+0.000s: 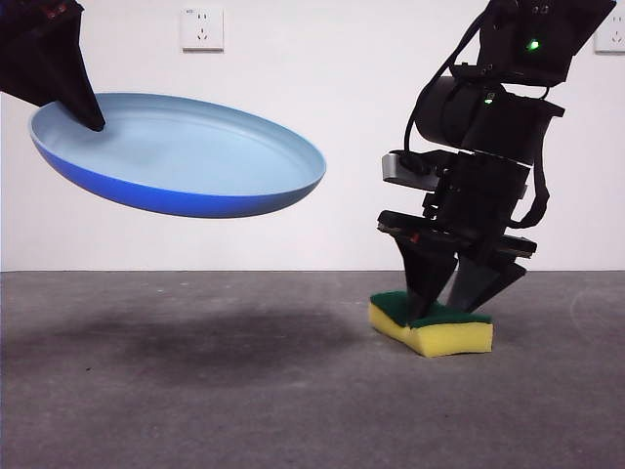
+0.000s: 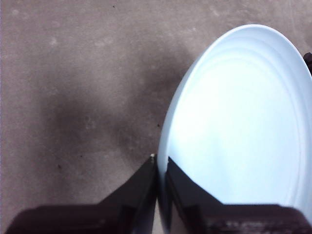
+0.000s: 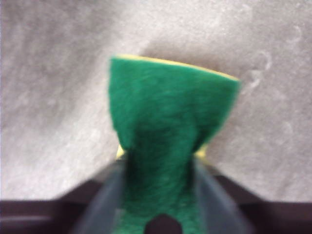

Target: Pick up the plate,pick up the cloth,clean the plate with the cloth

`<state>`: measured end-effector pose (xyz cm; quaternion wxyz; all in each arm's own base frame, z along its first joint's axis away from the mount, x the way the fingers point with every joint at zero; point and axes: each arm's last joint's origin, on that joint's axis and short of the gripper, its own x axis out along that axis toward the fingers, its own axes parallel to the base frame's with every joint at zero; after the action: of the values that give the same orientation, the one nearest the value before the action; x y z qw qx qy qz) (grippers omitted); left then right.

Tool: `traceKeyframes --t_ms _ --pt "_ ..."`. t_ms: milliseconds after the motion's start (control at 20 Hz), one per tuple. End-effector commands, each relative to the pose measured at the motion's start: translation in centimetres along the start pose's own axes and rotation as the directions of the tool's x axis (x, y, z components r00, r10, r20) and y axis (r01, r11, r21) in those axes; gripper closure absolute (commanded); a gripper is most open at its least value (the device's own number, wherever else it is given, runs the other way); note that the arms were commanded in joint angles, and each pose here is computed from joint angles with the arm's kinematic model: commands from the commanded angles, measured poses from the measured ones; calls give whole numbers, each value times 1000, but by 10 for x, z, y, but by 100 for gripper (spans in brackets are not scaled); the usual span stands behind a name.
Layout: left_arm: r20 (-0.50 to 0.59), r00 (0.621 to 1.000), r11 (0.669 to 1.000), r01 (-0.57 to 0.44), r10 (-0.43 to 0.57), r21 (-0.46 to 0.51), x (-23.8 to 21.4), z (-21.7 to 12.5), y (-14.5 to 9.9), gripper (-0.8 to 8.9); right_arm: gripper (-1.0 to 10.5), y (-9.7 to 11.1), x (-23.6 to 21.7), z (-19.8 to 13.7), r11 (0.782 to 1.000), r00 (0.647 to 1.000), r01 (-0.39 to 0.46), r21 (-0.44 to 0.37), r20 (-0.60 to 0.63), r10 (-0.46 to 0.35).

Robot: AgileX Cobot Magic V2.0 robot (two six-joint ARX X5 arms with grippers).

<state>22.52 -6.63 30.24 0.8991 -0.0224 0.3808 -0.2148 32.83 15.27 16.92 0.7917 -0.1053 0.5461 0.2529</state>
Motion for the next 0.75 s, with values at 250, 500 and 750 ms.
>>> traceKeyframes --t_ms 250,500,750 --pt "6 997 997 -78 78 14 5 -1 3 821 964 1 -8 -1 997 997 73 -9 -3 -73" --pt "8 991 991 -130 130 7 16 2 6 821 963 29 -88 3 999 976 36 -8 215 -33" --pt "-18 998 998 -67 67 -1 34 2 -9 821 964 73 -158 -8 991 897 -75 -110 427 115"
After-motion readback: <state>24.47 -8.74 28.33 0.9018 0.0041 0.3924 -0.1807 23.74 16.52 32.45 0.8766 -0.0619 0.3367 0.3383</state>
